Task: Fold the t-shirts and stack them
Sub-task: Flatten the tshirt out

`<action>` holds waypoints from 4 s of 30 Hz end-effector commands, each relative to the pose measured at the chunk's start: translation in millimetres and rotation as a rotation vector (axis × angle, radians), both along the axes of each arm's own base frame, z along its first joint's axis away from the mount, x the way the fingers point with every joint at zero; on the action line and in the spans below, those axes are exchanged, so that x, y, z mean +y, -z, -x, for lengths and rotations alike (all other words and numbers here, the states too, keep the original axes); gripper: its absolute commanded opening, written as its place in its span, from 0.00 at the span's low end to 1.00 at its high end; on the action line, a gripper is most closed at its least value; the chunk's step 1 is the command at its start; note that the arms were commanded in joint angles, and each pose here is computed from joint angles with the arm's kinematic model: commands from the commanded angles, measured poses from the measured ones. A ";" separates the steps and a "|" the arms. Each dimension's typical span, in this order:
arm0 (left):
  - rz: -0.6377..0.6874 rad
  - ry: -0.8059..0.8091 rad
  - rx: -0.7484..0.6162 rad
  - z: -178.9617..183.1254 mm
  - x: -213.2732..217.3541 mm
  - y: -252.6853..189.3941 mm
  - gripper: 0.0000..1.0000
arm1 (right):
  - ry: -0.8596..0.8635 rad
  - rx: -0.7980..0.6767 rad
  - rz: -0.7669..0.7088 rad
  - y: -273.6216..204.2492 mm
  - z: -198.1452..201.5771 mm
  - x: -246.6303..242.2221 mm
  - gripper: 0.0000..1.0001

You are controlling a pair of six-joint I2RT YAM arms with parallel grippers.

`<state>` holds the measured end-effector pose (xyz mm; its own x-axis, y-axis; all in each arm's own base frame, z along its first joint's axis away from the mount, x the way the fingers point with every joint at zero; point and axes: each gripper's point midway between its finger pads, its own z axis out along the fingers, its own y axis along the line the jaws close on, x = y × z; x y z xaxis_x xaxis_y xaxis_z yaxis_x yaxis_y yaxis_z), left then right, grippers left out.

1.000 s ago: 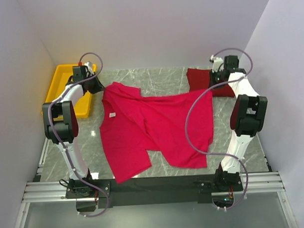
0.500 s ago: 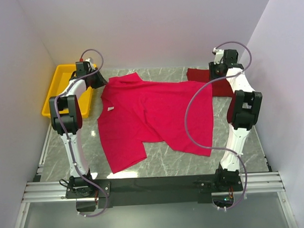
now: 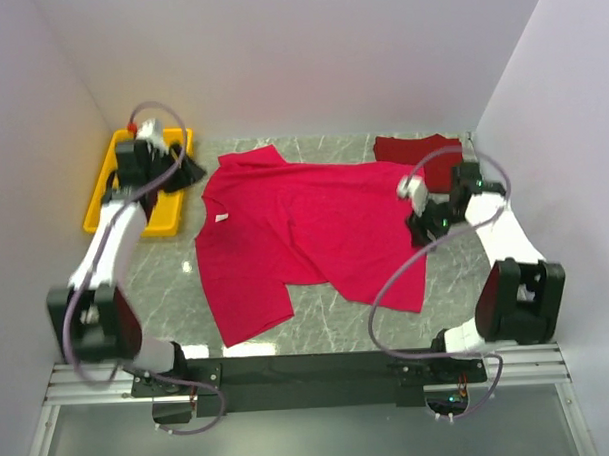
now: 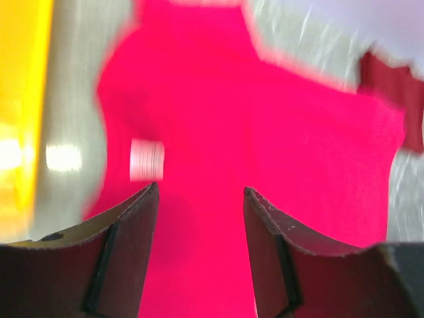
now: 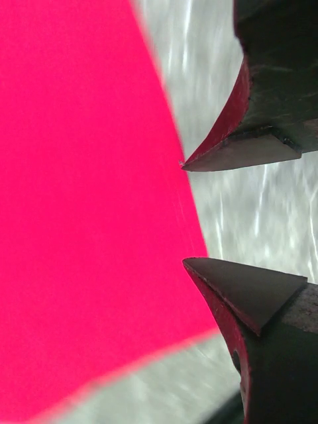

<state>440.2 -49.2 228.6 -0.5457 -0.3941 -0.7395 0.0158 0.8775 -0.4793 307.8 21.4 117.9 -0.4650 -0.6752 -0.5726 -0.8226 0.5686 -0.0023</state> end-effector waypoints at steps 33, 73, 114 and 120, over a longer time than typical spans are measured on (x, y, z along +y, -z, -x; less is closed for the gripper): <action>0.157 -0.379 0.631 182.6 7.1 196.2 0.01 | -0.476 0.119 0.411 115.0 147.5 18.7 0.11; 0.215 -0.055 0.054 84.8 -11.7 23.5 0.79 | 0.521 0.034 -0.165 16.1 -65.7 -43.0 0.53; -0.009 0.112 0.179 -121.0 -17.8 127.0 0.73 | 0.959 0.083 -0.313 41.4 -269.2 -92.6 0.52; -0.010 0.112 0.188 -114.1 -18.3 128.1 0.73 | 0.924 0.165 -0.304 56.1 -259.7 -84.1 0.48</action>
